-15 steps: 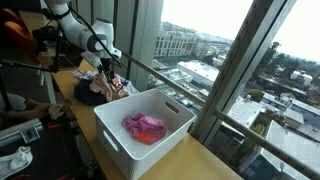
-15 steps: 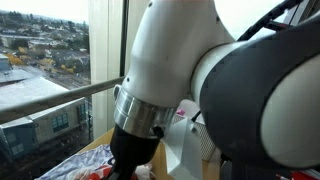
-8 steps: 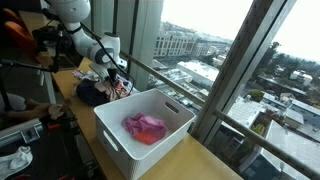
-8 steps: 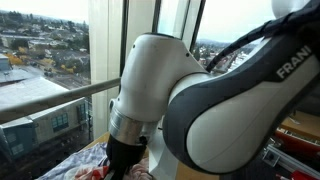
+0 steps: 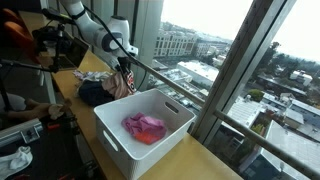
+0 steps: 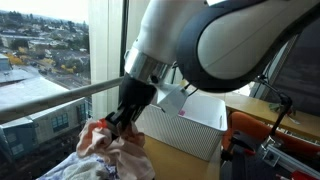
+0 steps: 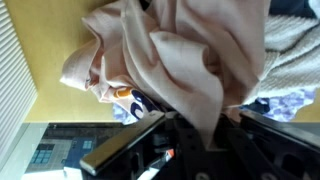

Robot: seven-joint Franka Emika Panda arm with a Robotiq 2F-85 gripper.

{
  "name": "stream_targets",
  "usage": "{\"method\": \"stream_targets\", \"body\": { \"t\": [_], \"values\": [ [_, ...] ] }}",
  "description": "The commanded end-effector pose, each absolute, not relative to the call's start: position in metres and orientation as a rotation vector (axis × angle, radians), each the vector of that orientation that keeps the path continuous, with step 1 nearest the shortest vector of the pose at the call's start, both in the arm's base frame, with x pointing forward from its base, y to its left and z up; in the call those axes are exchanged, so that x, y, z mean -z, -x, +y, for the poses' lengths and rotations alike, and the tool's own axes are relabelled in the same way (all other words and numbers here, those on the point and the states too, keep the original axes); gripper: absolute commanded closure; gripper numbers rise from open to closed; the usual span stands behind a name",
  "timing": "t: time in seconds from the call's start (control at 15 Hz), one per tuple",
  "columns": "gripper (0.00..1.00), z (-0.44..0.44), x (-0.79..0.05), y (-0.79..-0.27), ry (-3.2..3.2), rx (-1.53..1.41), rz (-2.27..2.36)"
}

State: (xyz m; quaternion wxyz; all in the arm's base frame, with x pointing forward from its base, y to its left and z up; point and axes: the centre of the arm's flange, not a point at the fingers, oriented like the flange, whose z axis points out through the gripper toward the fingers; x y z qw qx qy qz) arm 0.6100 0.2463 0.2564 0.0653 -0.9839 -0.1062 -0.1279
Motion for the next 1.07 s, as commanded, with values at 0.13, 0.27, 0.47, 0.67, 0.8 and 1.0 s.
{"method": "stream_targets", "body": {
  "t": [0.13, 0.27, 0.47, 0.67, 0.8, 1.0],
  "values": [
    [0.96, 0.175, -0.382, -0.587, 3.017, 0.593, -0.203],
    [0.96, 0.146, -0.423, -0.582, 3.035, 0.673, -0.136],
    [0.96, 0.086, -0.479, -0.573, 3.058, 0.754, 0.016],
    [0.96, 0.017, -0.512, -0.56, 3.048, 0.769, 0.143],
    [0.96, -0.009, -0.495, -0.557, 3.044, 0.74, 0.197],
    [0.96, -0.031, -0.44, -0.558, 3.039, 0.631, 0.244]
  ]
}}
